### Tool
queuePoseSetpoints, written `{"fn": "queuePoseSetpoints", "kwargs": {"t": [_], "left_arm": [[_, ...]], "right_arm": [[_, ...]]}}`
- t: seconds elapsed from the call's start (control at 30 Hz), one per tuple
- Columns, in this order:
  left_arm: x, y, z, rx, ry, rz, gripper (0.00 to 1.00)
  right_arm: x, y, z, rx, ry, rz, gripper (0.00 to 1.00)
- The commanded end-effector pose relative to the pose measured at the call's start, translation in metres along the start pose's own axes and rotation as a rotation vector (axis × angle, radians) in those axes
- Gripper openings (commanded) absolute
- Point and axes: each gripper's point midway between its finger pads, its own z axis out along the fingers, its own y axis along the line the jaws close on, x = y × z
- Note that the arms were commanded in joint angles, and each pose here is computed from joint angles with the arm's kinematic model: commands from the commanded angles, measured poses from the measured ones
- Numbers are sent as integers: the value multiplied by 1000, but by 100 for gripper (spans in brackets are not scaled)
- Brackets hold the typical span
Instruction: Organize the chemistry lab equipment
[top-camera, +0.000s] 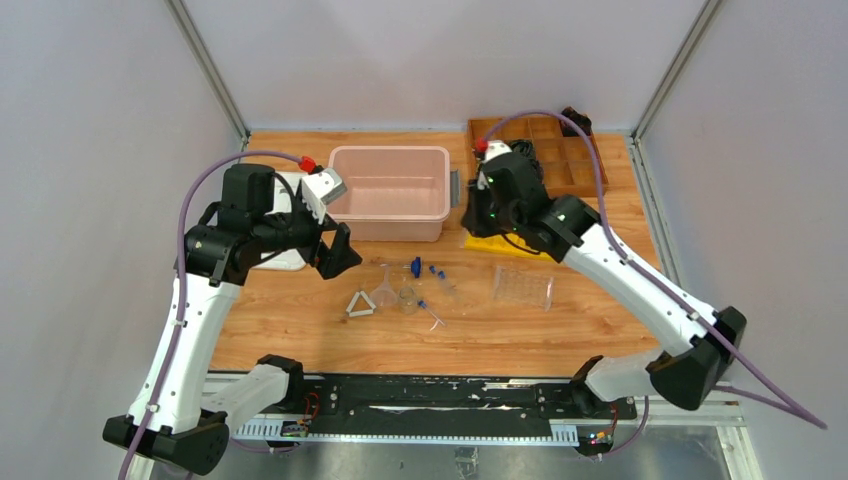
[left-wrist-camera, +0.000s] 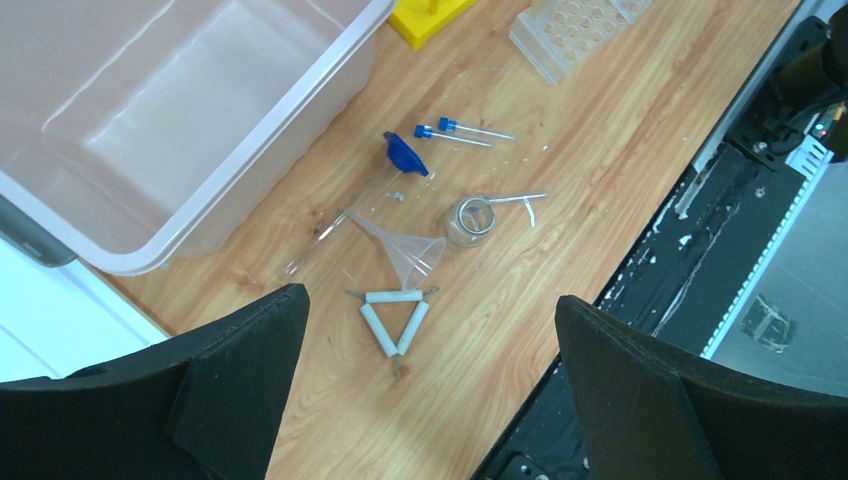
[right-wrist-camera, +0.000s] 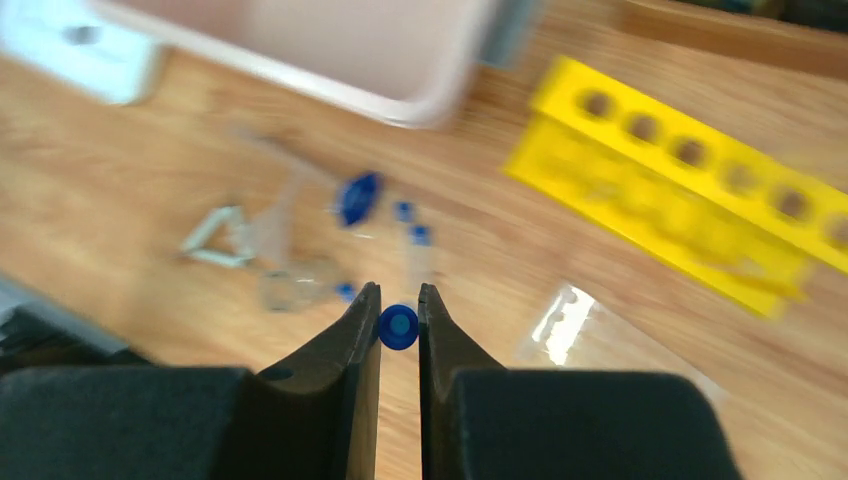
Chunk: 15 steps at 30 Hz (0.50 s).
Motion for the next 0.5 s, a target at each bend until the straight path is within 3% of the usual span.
{"fn": "queuePoseSetpoints", "kwargs": {"t": [0.0,0.17,0.47], "left_arm": [[-5,8,-1,-41,-6,18,100],[-4,13,-1,-66,6,19,100],[-4,13,0,-63,6,2,100]], "right_arm": [[31,-94,-11,313,29,-32,0],[68,-139,4,428,88,-9,0],[98,-159,35,469,147,-9,0]]}}
